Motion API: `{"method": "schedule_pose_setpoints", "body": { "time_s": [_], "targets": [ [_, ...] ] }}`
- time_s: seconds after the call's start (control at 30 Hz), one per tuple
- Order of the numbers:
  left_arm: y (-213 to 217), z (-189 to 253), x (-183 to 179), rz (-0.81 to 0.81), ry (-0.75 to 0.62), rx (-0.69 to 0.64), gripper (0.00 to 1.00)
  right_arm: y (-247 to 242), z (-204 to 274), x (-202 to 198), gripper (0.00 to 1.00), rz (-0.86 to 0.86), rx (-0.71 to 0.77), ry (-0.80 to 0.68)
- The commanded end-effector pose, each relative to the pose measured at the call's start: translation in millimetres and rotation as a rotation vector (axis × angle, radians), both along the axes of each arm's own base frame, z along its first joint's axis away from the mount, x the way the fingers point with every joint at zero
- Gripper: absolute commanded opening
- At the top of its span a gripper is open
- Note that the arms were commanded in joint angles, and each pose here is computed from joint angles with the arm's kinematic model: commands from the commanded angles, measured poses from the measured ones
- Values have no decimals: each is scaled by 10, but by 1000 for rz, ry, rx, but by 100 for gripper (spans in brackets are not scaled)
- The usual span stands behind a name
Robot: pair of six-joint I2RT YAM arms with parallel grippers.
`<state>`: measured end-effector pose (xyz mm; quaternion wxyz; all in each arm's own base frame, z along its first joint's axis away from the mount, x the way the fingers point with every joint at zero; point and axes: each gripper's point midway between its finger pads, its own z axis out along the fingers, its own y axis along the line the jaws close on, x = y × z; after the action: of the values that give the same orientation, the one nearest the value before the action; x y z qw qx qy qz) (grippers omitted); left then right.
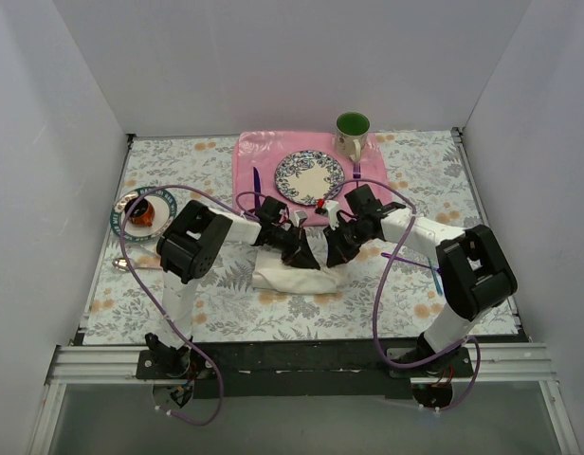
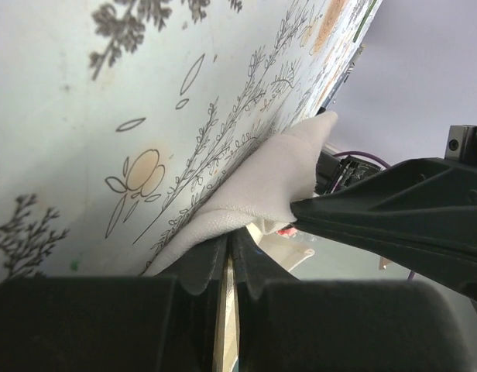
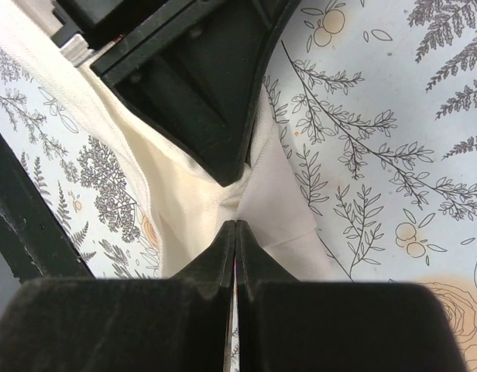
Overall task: Fold the napkin into a case and place the utensils inside
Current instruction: Stuff the top corner of the smaller-rectangle-folded napkin at the center of the board.
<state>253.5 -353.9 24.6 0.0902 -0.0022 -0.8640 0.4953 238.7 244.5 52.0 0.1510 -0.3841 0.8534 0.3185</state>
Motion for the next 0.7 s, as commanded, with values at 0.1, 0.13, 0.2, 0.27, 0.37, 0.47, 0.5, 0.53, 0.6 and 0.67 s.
{"method": "schedule_pose_setpoints", "body": {
  "time_s": [0.1,0.13,0.2,0.27,0.37,0.47,0.5,0.53,0.6,0.67],
  "targets": [
    [113,-124,60,44,8,71,0,34,155,-41,1,33,39,-7],
    [93,-53,89,46,-12,55,0,32,119,-54,1,34,33,3],
    [73,-2,104,54,-11,41,0,27,53,-54,2,25,22,27],
    [76,-22,87,55,0,45,0,28,27,-54,6,22,19,34],
    [108,-93,53,55,14,60,0,25,100,7,11,11,25,-11],
    [121,-129,18,52,31,63,0,1,170,54,17,19,18,-68],
    [116,-132,16,51,31,62,0,-8,182,69,19,21,16,-78],
    [118,-138,21,52,33,62,0,-9,192,69,22,26,15,-86],
    [109,-130,36,51,28,59,0,-20,217,91,40,39,16,-114],
    [100,-123,39,48,23,57,0,-23,236,142,48,43,11,-150]
  ]
}}
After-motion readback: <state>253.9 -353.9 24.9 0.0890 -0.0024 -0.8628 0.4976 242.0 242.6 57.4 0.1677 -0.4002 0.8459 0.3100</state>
